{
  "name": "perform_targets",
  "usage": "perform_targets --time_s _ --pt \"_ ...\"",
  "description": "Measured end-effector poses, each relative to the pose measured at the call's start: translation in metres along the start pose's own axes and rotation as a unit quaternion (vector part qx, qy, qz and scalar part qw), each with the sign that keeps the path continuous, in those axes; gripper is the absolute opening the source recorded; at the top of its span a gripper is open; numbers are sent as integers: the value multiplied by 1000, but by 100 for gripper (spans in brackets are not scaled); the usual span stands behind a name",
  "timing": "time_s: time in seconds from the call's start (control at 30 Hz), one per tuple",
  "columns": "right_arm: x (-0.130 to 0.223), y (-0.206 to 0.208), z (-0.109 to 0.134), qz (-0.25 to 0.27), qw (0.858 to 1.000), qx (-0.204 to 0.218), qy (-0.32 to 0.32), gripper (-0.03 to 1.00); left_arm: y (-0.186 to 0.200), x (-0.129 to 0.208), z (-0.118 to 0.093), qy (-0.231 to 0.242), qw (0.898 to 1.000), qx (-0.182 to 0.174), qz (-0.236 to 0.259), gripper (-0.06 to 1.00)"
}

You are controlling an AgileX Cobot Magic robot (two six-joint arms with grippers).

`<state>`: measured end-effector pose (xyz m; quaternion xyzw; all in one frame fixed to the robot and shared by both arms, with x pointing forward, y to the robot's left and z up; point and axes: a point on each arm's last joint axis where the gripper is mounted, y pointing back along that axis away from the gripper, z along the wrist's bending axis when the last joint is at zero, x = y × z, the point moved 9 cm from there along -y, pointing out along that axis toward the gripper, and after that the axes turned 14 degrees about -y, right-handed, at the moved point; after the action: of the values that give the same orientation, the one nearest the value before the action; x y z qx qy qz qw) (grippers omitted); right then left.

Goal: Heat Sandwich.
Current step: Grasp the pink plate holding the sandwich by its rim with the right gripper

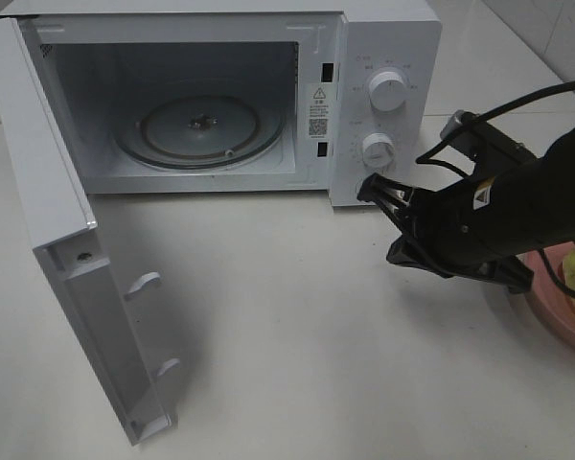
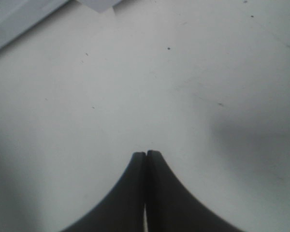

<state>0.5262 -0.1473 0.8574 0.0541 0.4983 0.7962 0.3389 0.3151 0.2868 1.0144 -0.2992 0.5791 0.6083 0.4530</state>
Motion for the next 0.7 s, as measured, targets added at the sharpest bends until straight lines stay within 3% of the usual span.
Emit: perform_targets --time_s 0.03,0.1,0.2,0.27,0.33,0.4,0.57,0.7 --pt "0 0 0 0 1000 0 0 1 0 0 0 0 1000 0 0 96" --pt "6 9 -7 20 997 21 74 1 0 0 0 0 1000 0 0 96" --pt "10 14 -12 35 991 33 121 1 0 0 0 0 1000 0 0 96" --pt "17 23 -20 60 980 50 185 1 0 0 0 0 1000 0 0 96" --pt "19 25 -22 67 975 53 205 1 0 0 0 0 1000 0 0 96" --pt "24 32 -28 89 962 64 251 2 0 0 0 0 1000 0 0 96" --pt "30 41 -38 117 949 80 282 6 0 0 0 0 1000 0 0 96" --pt "26 47 -49 130 948 98 273 13 0 0 0 0 1000 0 0 96"
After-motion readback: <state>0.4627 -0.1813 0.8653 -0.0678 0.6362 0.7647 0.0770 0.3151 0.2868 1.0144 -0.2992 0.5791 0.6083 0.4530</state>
